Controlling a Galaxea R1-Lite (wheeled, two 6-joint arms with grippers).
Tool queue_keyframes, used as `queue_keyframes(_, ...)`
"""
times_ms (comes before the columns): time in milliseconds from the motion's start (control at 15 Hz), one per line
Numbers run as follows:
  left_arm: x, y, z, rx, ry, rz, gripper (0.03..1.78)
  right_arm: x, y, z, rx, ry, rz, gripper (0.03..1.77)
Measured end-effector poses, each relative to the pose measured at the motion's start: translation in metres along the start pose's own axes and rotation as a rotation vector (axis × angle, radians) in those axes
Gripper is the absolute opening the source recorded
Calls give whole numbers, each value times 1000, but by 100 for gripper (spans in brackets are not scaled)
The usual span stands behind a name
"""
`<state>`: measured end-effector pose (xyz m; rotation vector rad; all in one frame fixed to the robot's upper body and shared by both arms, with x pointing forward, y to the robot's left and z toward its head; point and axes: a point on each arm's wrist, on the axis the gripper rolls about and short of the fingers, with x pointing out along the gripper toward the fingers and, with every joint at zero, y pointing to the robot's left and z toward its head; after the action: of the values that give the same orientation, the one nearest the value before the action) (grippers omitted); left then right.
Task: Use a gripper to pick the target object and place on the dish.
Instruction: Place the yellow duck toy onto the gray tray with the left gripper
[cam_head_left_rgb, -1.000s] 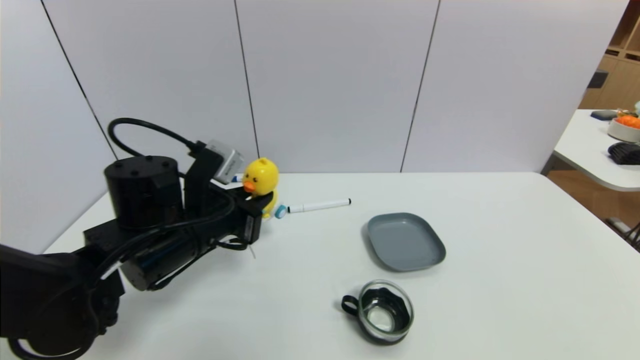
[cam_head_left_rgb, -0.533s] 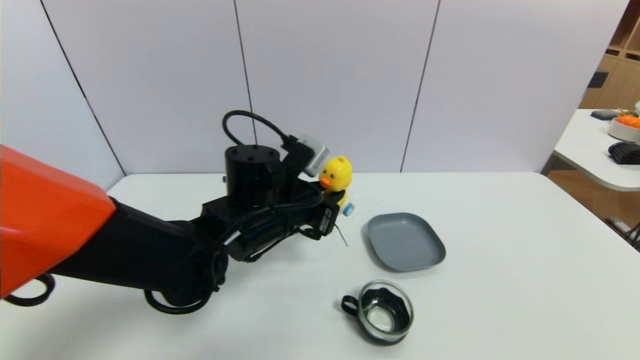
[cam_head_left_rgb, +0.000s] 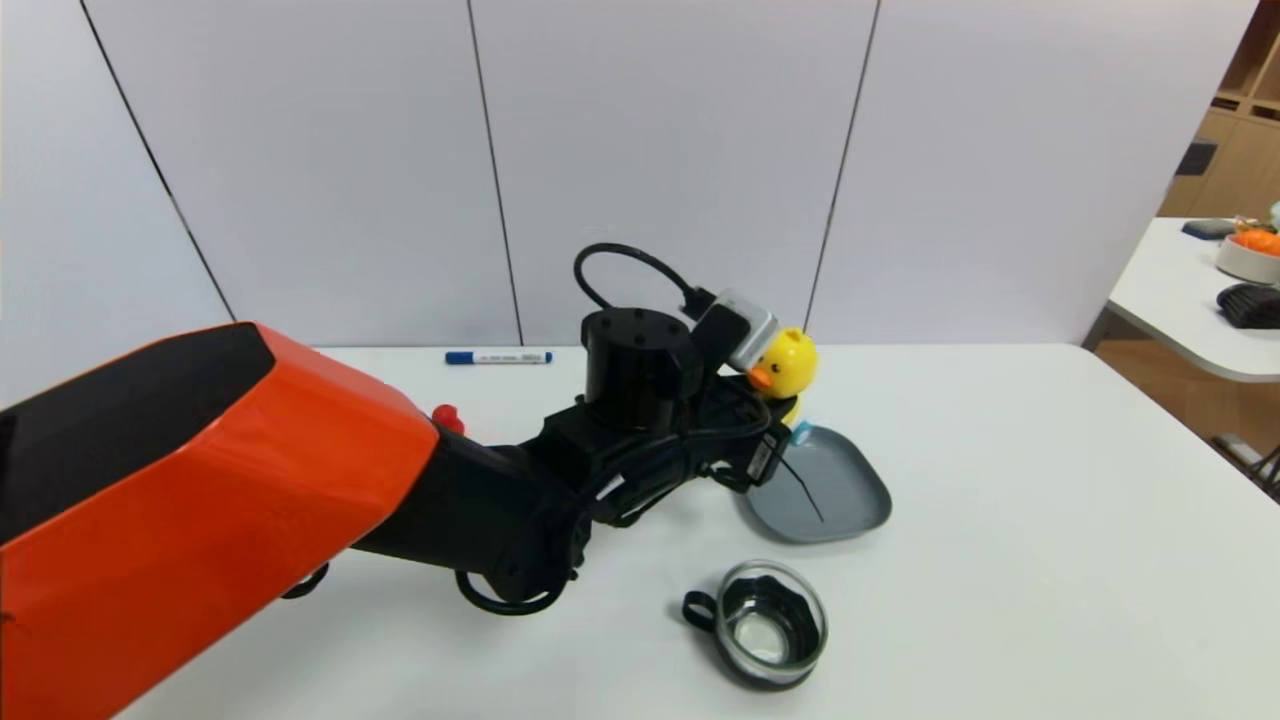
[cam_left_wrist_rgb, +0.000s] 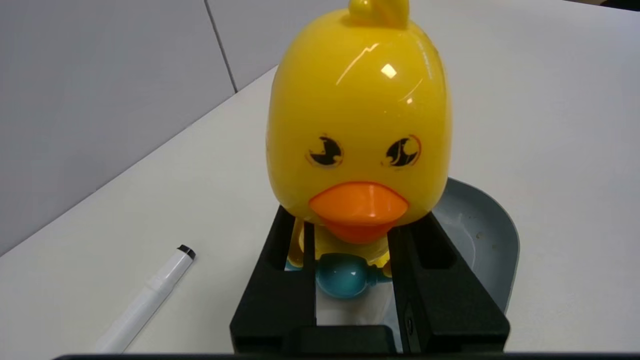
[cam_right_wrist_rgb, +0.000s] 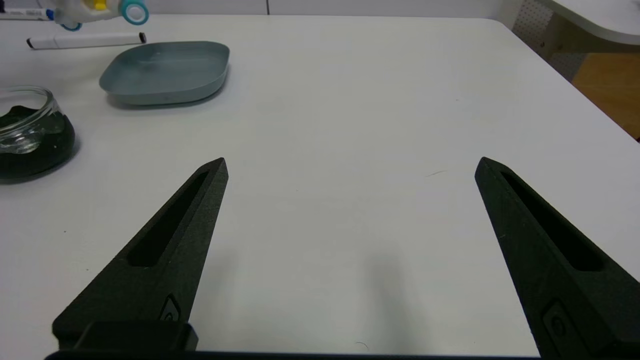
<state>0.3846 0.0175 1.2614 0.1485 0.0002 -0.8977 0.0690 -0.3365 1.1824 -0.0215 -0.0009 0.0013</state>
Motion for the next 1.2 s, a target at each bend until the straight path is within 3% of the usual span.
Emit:
queue_keyframes(467, 28, -24, -15, -5, 3, -52, 44, 0, 0, 0, 0, 0, 0, 171)
queue_keyframes(1200, 36, -32, -30, -8, 30, -69, 44, 0, 0, 0, 0, 0, 0, 171)
